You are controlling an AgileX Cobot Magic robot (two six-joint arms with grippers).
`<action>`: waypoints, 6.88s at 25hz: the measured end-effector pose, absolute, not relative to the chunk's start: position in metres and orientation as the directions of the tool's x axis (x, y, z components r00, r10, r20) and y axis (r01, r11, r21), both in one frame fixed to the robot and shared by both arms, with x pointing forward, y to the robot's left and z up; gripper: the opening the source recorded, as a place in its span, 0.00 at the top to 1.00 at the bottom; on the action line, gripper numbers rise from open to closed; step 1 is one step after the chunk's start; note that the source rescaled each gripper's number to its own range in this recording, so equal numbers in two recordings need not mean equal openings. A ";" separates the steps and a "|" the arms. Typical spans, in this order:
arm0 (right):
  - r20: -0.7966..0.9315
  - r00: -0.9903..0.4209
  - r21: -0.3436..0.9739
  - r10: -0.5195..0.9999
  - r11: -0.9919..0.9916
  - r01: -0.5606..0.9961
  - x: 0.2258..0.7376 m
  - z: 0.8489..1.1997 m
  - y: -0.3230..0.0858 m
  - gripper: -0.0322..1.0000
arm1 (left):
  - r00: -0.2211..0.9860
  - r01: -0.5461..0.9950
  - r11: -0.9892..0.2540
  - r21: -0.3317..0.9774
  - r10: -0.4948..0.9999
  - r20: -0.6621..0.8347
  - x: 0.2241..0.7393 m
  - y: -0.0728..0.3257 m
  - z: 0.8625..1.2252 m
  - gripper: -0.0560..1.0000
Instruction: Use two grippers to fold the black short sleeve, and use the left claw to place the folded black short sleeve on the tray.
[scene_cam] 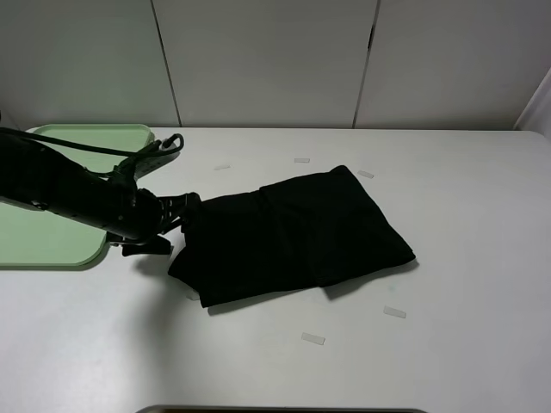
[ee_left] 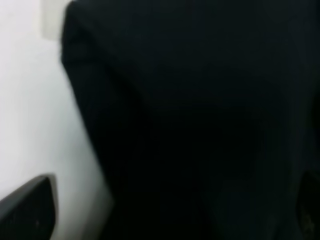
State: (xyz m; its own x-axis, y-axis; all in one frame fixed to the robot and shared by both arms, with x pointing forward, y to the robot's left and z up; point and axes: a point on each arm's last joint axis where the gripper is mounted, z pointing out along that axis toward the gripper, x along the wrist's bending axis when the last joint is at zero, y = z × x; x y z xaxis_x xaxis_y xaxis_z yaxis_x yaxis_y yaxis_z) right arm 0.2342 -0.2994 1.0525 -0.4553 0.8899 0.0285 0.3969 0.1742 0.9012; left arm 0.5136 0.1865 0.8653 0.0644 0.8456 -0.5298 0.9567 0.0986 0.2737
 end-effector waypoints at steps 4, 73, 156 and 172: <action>0.029 -0.455 0.901 0.890 0.174 0.397 0.234 1.053 -0.299 0.00 | 0.087 0.955 0.085 0.283 0.835 -0.544 0.519 0.176 0.863 0.05; 0.029 -0.455 0.901 0.890 0.174 0.397 0.234 1.053 -0.299 0.00 | 0.457 0.774 -0.024 0.633 0.713 -0.531 0.517 0.137 0.961 0.92; 0.029 -0.455 0.901 0.890 0.174 0.397 0.234 1.053 -0.299 0.00 | 0.572 0.592 -0.191 0.783 0.784 -0.241 0.530 0.090 0.997 0.39; 0.029 -0.455 0.901 0.890 0.174 0.397 0.234 1.053 -0.299 0.00 | 0.750 0.323 -0.557 0.765 0.644 0.152 0.526 0.100 0.987 0.05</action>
